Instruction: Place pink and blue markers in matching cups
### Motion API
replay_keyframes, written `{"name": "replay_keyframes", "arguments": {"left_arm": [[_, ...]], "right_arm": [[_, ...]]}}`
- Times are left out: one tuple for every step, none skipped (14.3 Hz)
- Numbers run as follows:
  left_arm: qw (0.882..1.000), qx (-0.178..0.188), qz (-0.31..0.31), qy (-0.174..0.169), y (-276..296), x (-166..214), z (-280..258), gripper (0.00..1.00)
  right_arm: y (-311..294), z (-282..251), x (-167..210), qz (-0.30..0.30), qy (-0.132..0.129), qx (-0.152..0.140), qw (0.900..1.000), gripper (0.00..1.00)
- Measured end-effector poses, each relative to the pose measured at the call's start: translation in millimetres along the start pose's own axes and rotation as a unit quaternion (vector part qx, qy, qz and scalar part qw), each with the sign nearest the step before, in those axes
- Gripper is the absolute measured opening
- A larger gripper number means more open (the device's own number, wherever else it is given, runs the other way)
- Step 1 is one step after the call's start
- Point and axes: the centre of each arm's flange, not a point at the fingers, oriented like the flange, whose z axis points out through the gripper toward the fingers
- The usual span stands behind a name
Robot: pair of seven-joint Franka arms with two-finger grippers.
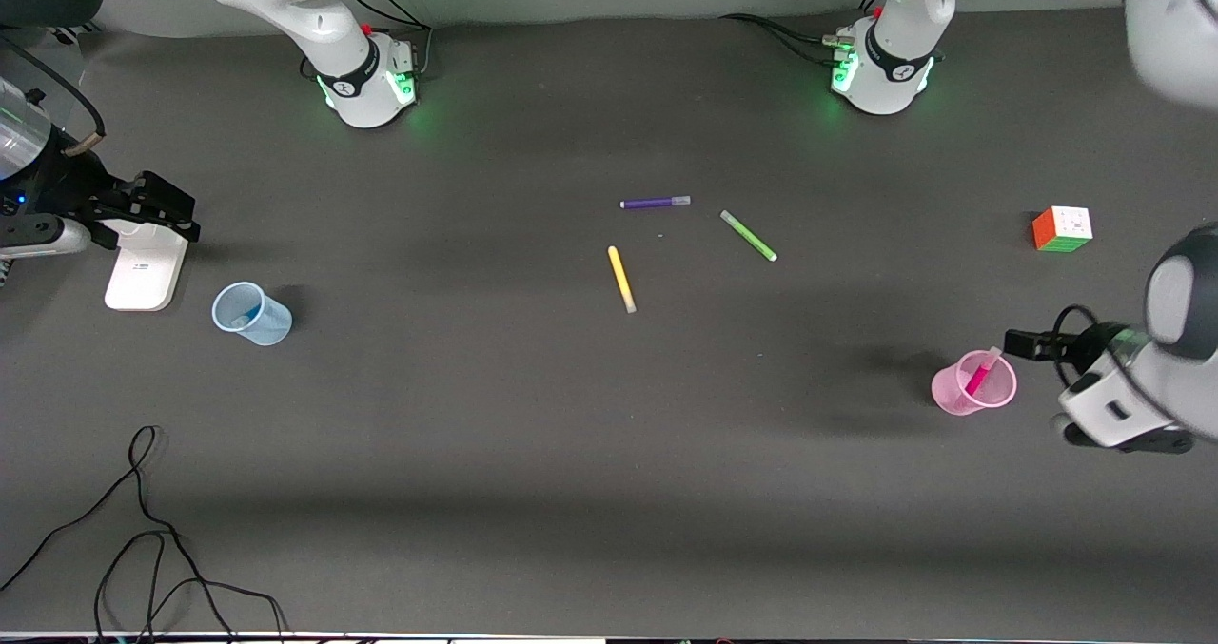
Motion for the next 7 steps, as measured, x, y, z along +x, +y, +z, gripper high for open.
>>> {"name": "replay_keyframes", "arguments": {"left_arm": [[1.000,-0.001,-0.002,0.027,2.9,-16.2,-14.2,1.00],[0.999,-0.002,-0.005,0.047,4.5,-33.2,-23.9,1.00],[0.998,-0.002,-0.007,0.062,5.3,-49.4,-30.9,1.00],[0.997,-0.001,-0.009,0.072,6.3,-63.2,-36.7,1.00],[0.996,-0.004,-0.010,0.083,8.4,-75.7,-43.1,1.00],[0.996,-0.009,-0.011,0.093,11.7,-86.7,-48.7,1.00],[0.995,-0.013,-0.011,0.101,14.9,-97.2,-54.3,1.00]], "right_arm": [[1.0,0.8,1.2,0.001,-0.001,0.000,1.000,1.00],[1.7,1.9,1.8,0.002,-0.002,0.000,1.000,1.00],[1.6,2.6,2.1,0.002,-0.002,0.002,1.000,1.00],[1.4,3.1,2.4,0.002,-0.003,0.002,1.000,1.00],[1.3,4.2,2.8,0.002,-0.004,0.002,1.000,1.00],[1.2,6.2,3.6,0.002,-0.006,0.002,1.000,1.00],[1.0,9.0,4.7,0.003,-0.009,0.002,1.000,1.00]]}}
